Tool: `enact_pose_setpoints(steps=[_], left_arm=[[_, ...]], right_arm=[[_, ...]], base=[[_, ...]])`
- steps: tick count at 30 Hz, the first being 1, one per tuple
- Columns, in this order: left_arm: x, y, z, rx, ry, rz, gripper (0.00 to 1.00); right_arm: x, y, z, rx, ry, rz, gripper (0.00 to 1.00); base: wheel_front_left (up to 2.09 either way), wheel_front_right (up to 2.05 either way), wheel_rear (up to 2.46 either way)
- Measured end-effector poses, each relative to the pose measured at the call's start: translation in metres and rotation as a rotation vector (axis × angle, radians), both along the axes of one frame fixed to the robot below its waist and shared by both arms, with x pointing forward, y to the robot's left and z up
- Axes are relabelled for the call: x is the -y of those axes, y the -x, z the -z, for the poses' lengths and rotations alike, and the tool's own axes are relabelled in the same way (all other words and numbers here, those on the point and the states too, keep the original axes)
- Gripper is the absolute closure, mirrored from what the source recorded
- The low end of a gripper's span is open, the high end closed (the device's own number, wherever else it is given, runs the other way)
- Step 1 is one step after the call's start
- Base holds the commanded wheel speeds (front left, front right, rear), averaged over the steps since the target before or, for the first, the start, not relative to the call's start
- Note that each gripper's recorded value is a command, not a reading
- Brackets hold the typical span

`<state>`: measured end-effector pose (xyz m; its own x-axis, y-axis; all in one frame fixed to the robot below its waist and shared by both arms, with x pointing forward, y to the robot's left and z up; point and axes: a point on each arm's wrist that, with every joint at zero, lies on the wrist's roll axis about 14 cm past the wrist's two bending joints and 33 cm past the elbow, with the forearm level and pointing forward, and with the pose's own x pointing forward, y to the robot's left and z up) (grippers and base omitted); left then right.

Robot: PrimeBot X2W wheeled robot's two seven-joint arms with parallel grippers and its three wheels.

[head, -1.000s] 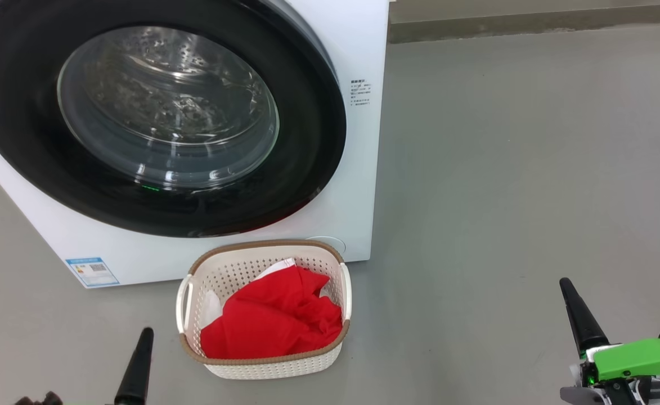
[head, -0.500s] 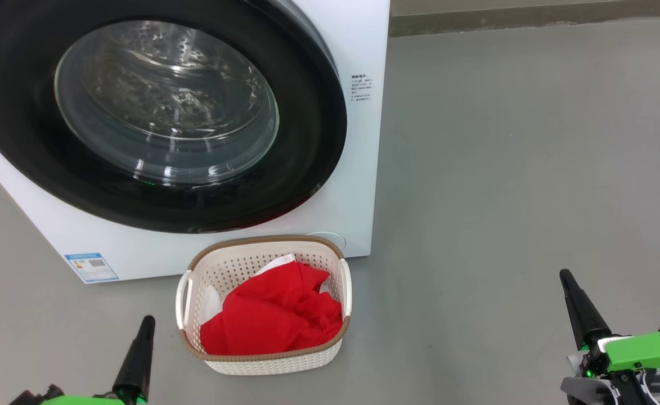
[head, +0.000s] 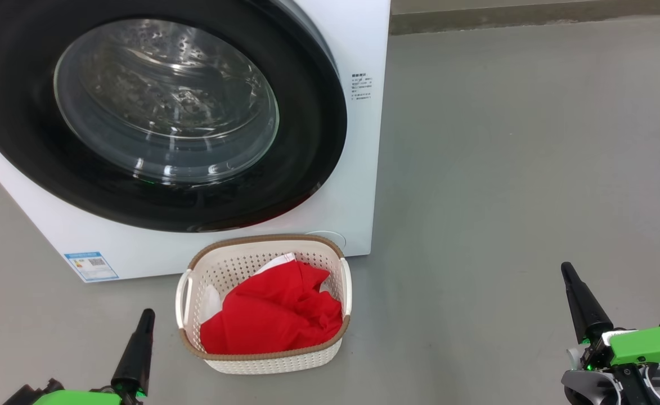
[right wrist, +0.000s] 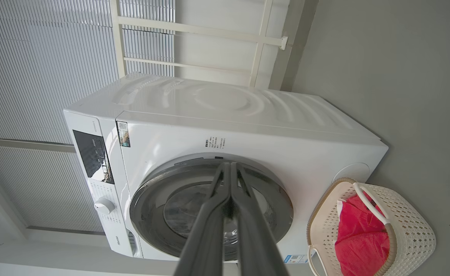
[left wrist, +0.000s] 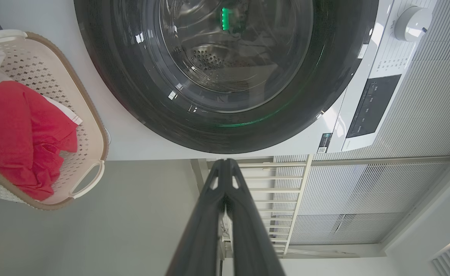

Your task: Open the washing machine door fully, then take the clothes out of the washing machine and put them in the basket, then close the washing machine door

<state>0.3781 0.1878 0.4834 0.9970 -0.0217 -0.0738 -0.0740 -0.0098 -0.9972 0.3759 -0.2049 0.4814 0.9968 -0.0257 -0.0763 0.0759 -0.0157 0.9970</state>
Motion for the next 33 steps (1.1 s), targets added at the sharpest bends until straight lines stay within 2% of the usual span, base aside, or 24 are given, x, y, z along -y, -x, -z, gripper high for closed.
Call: enact_pose_setpoints(steps=[33], left_arm=[[0.0001,0.0000,-0.0001,0.000,0.001,0.000,1.00]], right_arm=[[0.0001,0.0000,-0.0001,0.000,0.000,0.001,1.00]], base=[[0.00,0.00,0.00]])
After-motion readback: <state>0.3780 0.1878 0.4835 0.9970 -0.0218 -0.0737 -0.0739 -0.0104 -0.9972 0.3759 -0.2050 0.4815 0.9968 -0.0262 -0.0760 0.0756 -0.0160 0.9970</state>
